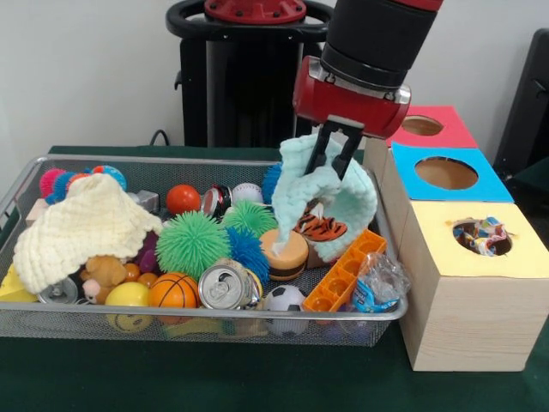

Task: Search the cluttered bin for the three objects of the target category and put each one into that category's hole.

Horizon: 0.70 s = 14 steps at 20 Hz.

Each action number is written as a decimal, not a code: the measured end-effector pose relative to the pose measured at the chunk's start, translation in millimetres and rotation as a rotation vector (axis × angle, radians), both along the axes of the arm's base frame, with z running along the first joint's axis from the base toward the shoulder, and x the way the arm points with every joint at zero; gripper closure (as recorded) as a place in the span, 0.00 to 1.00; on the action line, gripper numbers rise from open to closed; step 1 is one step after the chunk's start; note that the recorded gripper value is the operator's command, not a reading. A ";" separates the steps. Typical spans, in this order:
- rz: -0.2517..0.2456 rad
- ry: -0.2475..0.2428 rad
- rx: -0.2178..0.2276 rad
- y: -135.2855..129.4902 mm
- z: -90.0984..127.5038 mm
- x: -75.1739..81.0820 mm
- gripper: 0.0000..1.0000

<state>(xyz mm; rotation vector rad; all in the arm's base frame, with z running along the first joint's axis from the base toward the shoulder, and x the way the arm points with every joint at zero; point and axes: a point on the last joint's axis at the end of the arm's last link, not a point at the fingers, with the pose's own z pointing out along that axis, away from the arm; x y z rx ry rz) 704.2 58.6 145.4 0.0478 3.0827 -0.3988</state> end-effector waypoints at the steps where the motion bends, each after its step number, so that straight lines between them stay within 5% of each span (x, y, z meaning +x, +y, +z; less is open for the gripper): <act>1: 0.001 0.000 -0.002 0.1 0.0 -0.4 1.00; 14: -0.013 -0.011 -0.047 -16.1 -1.1 -13.3 1.00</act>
